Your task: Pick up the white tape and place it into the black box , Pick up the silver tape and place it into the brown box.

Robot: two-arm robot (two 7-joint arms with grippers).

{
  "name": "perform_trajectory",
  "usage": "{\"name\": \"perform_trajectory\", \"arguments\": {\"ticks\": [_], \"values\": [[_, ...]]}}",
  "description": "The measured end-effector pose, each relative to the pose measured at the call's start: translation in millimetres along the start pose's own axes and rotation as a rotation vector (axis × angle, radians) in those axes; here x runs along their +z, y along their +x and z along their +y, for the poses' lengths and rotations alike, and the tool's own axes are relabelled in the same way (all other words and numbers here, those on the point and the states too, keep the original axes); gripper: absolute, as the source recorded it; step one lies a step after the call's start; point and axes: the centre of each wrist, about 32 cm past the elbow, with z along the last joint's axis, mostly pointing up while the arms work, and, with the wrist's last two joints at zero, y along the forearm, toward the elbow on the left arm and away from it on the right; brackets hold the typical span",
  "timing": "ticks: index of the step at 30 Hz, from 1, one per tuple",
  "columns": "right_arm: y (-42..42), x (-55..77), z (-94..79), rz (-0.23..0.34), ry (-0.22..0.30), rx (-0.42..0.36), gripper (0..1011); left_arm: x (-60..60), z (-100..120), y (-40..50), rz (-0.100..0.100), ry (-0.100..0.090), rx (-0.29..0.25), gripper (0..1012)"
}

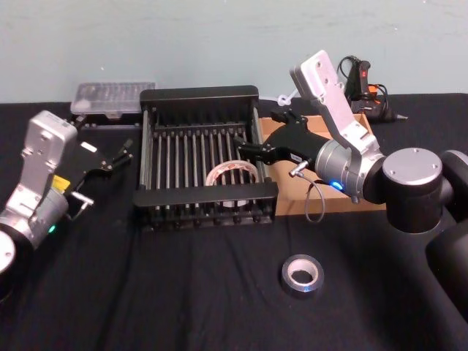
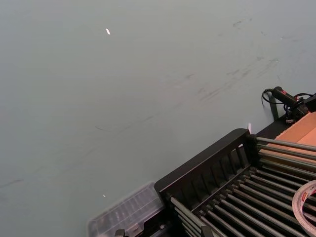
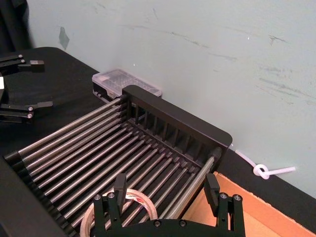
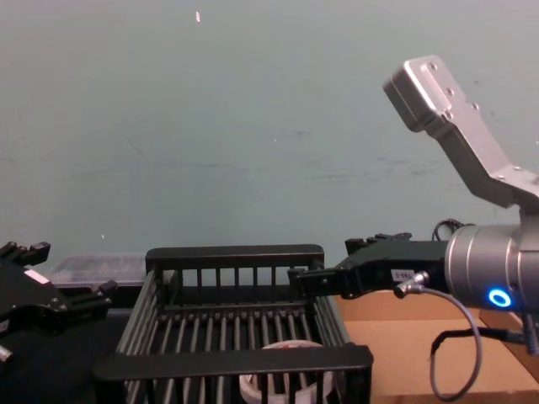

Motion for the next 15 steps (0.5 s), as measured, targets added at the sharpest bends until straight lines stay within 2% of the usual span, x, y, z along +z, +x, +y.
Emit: {"name": "perform_trajectory", "arguments": {"ticks": [9, 15], "values": [[1.8, 0.3, -5.9, 0.011, 0.009, -0.017, 1003, 0.0, 0.0, 0.0, 0.0, 0.0, 0.0, 1001], [5.9, 0.3, -20.6, 0.014, 0.017, -0.027, 1003, 0.0, 0.0, 0.0, 0.0, 0.0, 0.0, 1001]]}}
